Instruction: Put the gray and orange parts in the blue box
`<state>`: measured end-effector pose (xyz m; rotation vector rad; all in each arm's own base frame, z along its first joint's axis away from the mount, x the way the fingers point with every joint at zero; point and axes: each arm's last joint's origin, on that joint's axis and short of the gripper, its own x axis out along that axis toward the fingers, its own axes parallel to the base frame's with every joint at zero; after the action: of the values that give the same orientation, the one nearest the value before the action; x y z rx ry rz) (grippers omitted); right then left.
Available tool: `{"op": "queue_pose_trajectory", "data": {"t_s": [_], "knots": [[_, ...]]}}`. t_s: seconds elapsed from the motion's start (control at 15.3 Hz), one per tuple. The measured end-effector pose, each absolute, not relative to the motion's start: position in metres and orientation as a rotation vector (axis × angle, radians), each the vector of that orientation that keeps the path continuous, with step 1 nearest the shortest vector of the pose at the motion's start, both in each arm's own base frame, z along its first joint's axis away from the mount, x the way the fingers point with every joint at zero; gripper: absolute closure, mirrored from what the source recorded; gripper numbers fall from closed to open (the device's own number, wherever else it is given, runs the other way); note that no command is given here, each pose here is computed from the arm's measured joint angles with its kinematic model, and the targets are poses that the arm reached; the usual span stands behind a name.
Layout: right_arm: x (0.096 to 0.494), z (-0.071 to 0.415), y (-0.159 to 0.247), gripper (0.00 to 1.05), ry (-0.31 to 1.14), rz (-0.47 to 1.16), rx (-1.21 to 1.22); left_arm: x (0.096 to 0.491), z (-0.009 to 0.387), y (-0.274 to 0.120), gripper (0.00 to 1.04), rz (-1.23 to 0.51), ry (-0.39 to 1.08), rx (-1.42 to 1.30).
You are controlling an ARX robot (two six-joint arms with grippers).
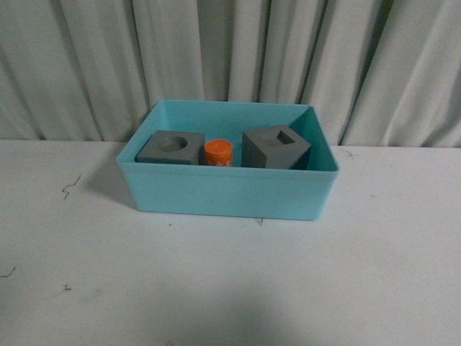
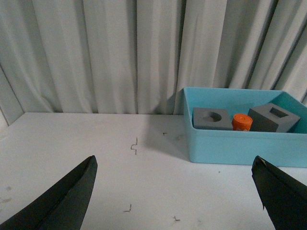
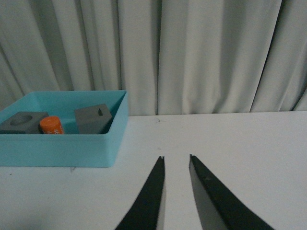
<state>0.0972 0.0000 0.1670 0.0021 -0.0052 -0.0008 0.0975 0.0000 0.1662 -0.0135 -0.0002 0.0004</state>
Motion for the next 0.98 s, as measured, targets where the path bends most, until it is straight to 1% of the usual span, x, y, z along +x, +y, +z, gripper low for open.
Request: {"op": "queue_pose_trajectory", "data": {"t_s": [0.13, 0.2, 0.26, 0.33, 0.98], "knots": [[0.0972, 0.1670, 0.0000, 0.65, -0.005, -0.001, 0.002, 0.0975, 0.1662, 0.0000, 0.07, 0.000, 0.000, -0.014], [0.0972, 0.1670, 0.0000, 0.50, -0.005, -0.001, 0.002, 0.0975, 0.1662, 0.0000, 0.07, 0.000, 0.000, -0.014], [0.0972, 0.1670, 0.0000, 0.27, -0.005, -0.001, 0.002, 0.0975, 0.1663, 0.0000, 0.07, 0.000, -0.001, -0.014], [0.0972, 0.1670, 0.0000, 0.07, -0.005, -0.001, 0.002, 0.0975, 0.1662, 0.0000, 0.07, 0.000, 0.000, -0.014], [0.0972, 0.1670, 0.0000, 0.06, -0.005, -0.001, 0.002, 0.0975, 0.1662, 0.0000, 0.07, 0.000, 0.000, -0.014]]}}
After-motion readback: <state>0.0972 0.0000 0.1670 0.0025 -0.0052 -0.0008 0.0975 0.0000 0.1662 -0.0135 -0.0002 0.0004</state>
